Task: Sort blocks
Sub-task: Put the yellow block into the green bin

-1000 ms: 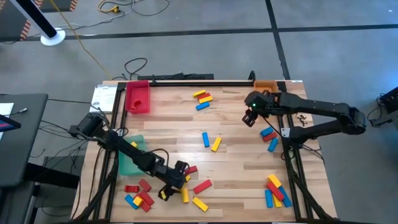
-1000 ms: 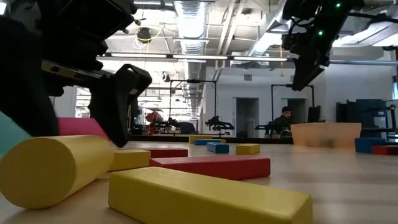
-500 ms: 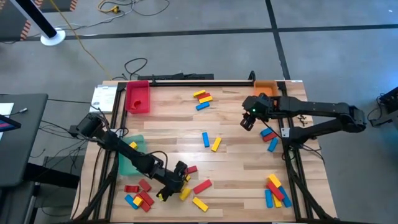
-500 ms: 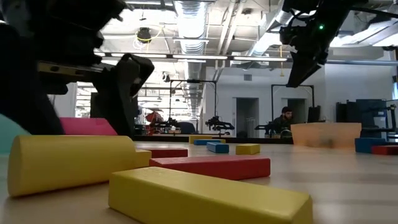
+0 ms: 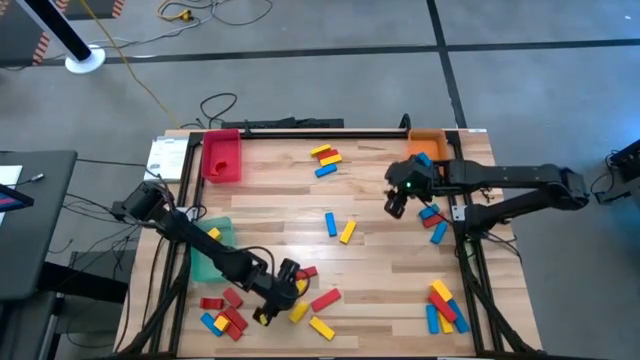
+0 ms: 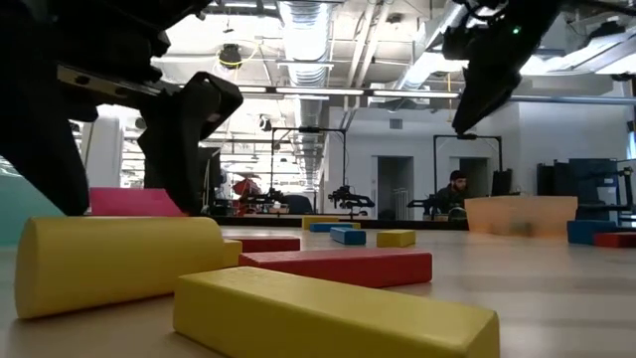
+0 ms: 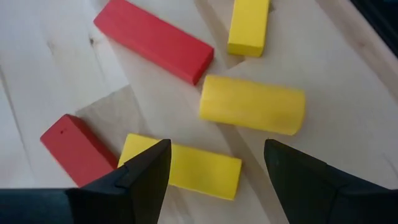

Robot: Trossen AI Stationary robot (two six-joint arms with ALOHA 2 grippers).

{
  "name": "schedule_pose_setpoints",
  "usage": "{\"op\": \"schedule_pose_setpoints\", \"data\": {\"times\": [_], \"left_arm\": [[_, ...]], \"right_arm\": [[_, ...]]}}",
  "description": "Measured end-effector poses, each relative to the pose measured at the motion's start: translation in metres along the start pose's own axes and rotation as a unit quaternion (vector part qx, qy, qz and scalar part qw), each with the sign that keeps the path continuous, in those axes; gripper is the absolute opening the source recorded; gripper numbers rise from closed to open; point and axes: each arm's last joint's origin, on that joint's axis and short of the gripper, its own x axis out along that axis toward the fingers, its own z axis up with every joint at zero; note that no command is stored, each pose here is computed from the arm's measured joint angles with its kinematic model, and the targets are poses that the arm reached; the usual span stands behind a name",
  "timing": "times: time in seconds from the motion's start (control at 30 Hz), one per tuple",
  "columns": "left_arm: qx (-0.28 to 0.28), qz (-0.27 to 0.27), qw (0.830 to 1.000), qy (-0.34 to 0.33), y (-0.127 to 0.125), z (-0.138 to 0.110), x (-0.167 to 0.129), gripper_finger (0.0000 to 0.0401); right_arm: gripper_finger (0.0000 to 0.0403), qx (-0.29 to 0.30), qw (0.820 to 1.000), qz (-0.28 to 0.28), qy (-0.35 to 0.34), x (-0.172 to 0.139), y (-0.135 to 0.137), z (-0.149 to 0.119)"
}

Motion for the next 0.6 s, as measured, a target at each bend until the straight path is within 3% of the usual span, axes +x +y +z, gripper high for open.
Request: {"op": "schedule_pose_setpoints", "data": {"times": [0.17,0.37,0.6], "left_arm": [[-0.004,0.016,1.0,0.017,0.003,-0.003,0.0,0.0251],[-0.005,0.028,0.999,0.02,0.006,-0.004,0.0,0.0251],[0.005,0.034,0.999,0.024,0.014,-0.004,0.0,0.0251]], "right_arm": [[0.0207,-0.058,0.996,0.047,0.042,0.005,0.026,-0.01],[0.0207,-0.132,0.981,0.037,0.136,0.017,0.046,-0.029],[0.0207,-0.258,0.958,0.064,0.109,0.059,0.073,-0.023]]}}
